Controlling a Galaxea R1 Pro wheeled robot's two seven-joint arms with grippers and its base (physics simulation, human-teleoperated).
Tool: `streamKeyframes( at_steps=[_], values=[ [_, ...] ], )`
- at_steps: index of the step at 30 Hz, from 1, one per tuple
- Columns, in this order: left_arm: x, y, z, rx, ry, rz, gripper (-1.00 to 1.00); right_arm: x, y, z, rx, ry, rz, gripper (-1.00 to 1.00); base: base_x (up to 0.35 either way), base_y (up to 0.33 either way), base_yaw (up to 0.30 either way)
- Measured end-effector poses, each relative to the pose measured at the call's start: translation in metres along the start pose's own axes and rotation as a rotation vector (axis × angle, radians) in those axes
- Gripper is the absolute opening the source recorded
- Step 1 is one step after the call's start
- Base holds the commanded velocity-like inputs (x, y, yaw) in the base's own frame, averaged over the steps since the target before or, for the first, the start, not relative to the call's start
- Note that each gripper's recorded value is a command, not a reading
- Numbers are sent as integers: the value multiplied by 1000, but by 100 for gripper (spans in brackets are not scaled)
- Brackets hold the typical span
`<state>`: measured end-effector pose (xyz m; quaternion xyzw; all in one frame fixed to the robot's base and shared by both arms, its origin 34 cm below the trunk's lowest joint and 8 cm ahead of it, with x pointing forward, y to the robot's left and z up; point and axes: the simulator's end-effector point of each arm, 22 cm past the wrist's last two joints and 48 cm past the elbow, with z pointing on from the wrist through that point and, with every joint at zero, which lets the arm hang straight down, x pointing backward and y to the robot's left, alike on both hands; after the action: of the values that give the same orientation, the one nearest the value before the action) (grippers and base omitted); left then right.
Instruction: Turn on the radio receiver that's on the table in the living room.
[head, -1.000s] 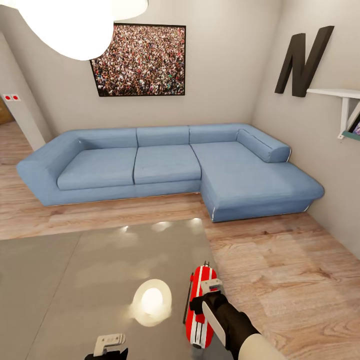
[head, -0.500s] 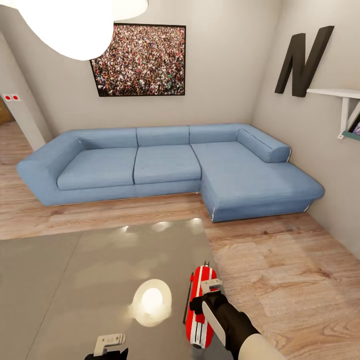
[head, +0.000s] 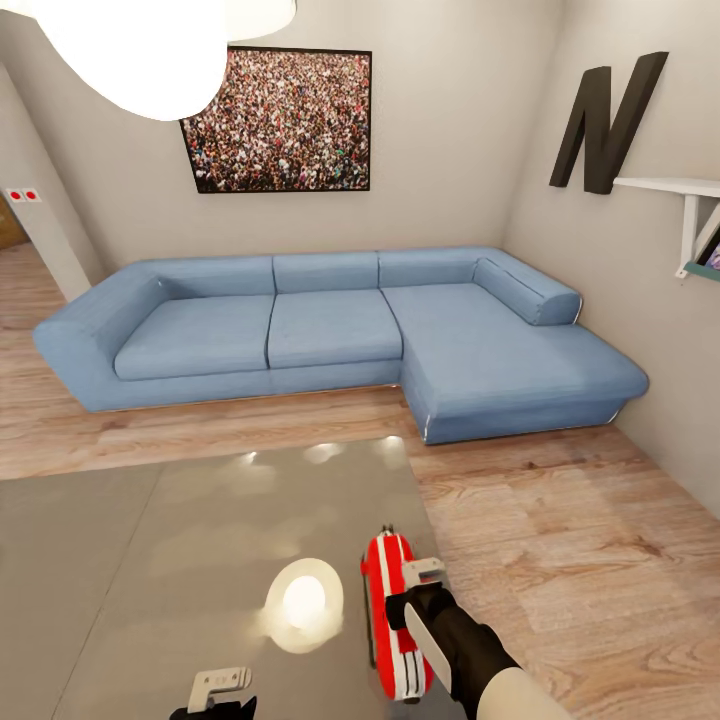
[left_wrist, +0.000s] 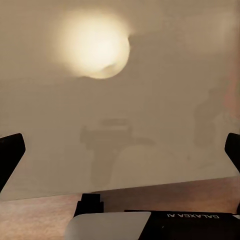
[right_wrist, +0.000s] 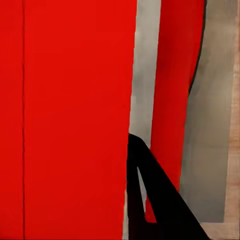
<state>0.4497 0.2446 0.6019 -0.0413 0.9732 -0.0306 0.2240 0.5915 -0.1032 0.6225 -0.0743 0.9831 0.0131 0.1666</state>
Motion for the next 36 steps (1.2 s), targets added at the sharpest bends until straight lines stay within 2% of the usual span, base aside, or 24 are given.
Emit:
streamKeyframes(
  at_steps=[11,15,17,18,19,20,21,22,23,24,26,27,29,36],
  values=[
    [0,0,0,0,0,0,100,-1,0,0,2,-4,-2,-100,0,0,0],
    [0,0,0,0,0,0,100,-20,3,-8,-6,-41,-1,-100,0,0,0],
    [0,0,0,0,0,0,100,-46,7,-21,-22,-91,6,-100,0,0,0],
    [0,1,0,-1,0,1,100,-58,10,-40,-30,-56,-27,-100,0,0,0],
    [0,0,0,-1,0,0,100,-71,15,-73,-51,1,-69,-100,0,0,0],
    [0,0,0,0,0,0,100,-93,23,-92,-86,-48,-56,-100,0,0,0],
    [0,0,0,0,0,0,100,-127,27,-116,-105,-151,-41,-100,0,0,0],
    [0,0,0,0,0,0,100,-164,25,-153,-105,-272,-40,-100,0,0,0],
    [0,0,0,0,0,0,100,-186,22,-178,-96,-349,-41,-100,0,0,0],
    [0,0,0,0,0,0,100,-190,21,-185,-95,-362,-42,-100,0,0,0],
    [0,0,0,-1,0,1,100,-164,25,-157,-108,-265,-45,-100,0,0,0],
    [0,0,0,0,0,0,100,-160,26,-154,-112,-249,-45,-100,0,0,0],
    [0,1,0,-1,0,1,100,-176,24,-174,-105,-303,-49,-100,0,0,0],
    [0,0,0,0,0,0,100,-194,23,-199,-112,-375,-43,-100,0,0,0]
  ],
)
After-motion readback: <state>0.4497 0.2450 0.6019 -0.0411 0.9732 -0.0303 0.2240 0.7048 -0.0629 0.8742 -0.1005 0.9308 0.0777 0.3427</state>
